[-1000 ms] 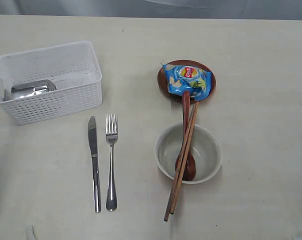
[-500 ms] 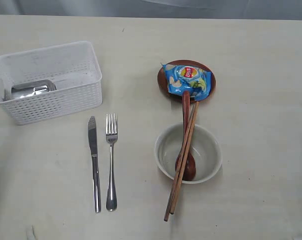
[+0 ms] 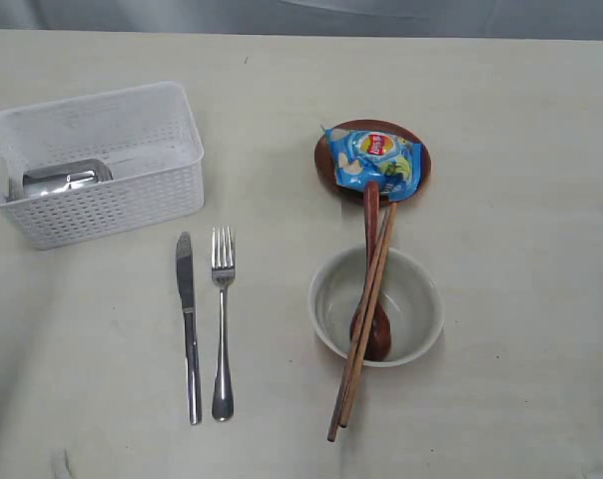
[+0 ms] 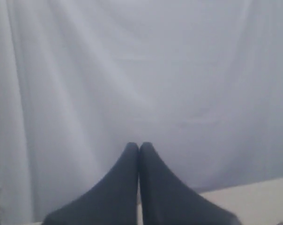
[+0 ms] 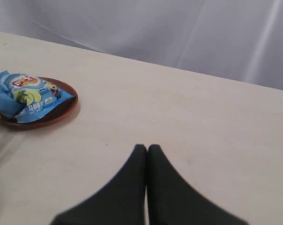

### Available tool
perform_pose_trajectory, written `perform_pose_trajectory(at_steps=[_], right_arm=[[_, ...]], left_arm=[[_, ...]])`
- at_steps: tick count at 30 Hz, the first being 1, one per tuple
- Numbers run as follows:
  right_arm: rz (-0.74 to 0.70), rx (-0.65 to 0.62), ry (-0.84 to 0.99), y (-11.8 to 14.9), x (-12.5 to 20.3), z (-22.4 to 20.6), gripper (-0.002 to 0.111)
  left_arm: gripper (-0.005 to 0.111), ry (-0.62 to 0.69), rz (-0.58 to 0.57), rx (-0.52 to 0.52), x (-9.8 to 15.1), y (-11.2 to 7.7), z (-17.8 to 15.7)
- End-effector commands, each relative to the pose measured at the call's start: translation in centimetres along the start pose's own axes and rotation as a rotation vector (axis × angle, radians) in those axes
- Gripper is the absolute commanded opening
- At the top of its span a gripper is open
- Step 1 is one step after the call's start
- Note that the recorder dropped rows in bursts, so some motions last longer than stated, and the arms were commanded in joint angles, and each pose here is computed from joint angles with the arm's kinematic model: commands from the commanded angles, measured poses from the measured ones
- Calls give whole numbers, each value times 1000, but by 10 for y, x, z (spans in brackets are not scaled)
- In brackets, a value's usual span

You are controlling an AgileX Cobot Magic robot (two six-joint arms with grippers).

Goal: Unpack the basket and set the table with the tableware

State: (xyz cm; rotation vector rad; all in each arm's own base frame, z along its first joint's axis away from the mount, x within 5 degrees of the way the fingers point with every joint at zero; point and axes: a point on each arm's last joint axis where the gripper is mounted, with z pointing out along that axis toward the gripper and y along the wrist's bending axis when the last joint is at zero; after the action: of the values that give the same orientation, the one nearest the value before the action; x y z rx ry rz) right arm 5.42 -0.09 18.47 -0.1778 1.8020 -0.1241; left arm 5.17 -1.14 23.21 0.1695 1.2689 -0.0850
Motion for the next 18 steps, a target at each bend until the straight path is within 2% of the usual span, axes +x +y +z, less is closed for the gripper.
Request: perform_pose_trajectory(at_steps=[1,4,6,9,13,16,18], right_arm=[[7,4,-7,0,0,0,0],[7,4,-7,0,0,0,0],[7,4,-7,0,0,0,0],[7,4,-7,0,0,0,0],[7,4,-7,0,0,0,0],[7,4,-7,0,0,0,0],[7,4,-7,0,0,0,0]], left_arm=[[0,-78,-373,34,-7,-2,-1],[0,-109,-527,56,-10,-2,-1],[0,-128,-569,69,-12,-3,-1],[0,-61,-654,22,-19,1,1],[0,64,-644,-68,-52,9,16],[0,152,-642,-116,-80,14,42],[1,229,-584,-136,-93,17,63]])
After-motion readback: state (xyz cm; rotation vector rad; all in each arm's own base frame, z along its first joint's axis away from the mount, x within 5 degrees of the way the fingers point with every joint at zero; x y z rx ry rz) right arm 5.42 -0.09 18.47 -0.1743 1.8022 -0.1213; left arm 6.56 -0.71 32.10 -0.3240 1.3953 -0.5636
